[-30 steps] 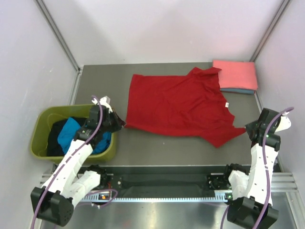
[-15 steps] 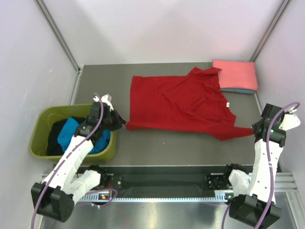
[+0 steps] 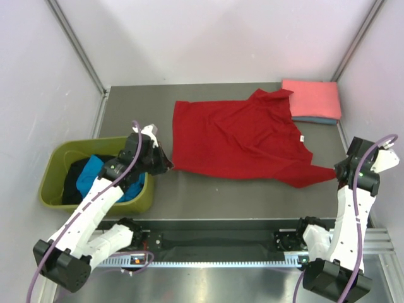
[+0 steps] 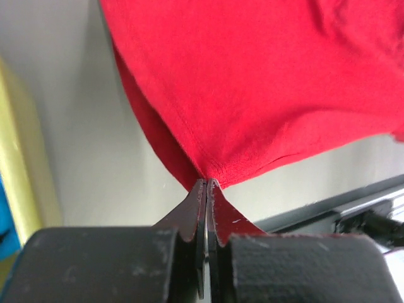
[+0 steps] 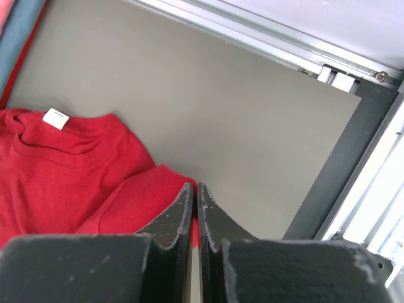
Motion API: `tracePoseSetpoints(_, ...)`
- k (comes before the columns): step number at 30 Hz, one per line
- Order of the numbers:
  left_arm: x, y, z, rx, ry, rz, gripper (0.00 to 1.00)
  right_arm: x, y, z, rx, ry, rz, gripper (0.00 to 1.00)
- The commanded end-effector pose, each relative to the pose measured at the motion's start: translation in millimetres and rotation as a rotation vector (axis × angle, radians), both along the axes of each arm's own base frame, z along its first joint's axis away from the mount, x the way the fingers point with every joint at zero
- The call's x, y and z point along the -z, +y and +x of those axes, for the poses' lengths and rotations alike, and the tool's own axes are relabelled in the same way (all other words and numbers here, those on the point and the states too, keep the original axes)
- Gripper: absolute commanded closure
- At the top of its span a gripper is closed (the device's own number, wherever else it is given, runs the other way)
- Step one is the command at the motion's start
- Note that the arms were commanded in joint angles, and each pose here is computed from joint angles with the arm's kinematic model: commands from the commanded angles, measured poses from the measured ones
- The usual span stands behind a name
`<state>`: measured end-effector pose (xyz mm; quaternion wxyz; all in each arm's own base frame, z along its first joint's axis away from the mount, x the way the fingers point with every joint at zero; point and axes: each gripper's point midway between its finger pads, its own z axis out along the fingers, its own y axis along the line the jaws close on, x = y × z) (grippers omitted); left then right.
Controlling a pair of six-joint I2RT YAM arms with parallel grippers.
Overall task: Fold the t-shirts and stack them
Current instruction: Flatten the tshirt out
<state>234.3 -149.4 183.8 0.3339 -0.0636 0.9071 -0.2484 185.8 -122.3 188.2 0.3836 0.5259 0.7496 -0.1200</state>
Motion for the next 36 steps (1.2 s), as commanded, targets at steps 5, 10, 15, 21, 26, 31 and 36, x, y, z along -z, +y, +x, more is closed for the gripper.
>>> tracePoseSetpoints(5,16,0,-35,0.0,0.087,0.07,1.0,-17,-15,-1,0.026,-0.001,-0.085,1.0)
tracePoseSetpoints(10,47,-1,-61,-0.014,0.166,0.102,1.0,-4,-10,-3,0.004,0.028,-0.06,1.0)
tracePoseSetpoints(15,57,2,-73,-0.042,0.203,0.167,1.0,13,-5,-12,0.003,0.067,-0.037,1.0)
tracePoseSetpoints(21,98,13,-98,-0.081,0.331,0.263,1.0,17,-1,-11,0.009,0.068,-0.007,1.0)
tracePoseSetpoints(26,92,24,-92,-0.152,0.294,0.302,1.0,48,10,-8,-0.026,0.128,0.077,1.0)
tracePoseSetpoints(31,97,14,-94,-0.114,0.312,0.305,1.0,54,9,-14,-0.003,0.164,0.088,1.0)
tracePoseSetpoints(36,93,-4,-89,-0.077,0.291,0.229,1.0,43,8,-22,0.043,0.122,0.063,1.0)
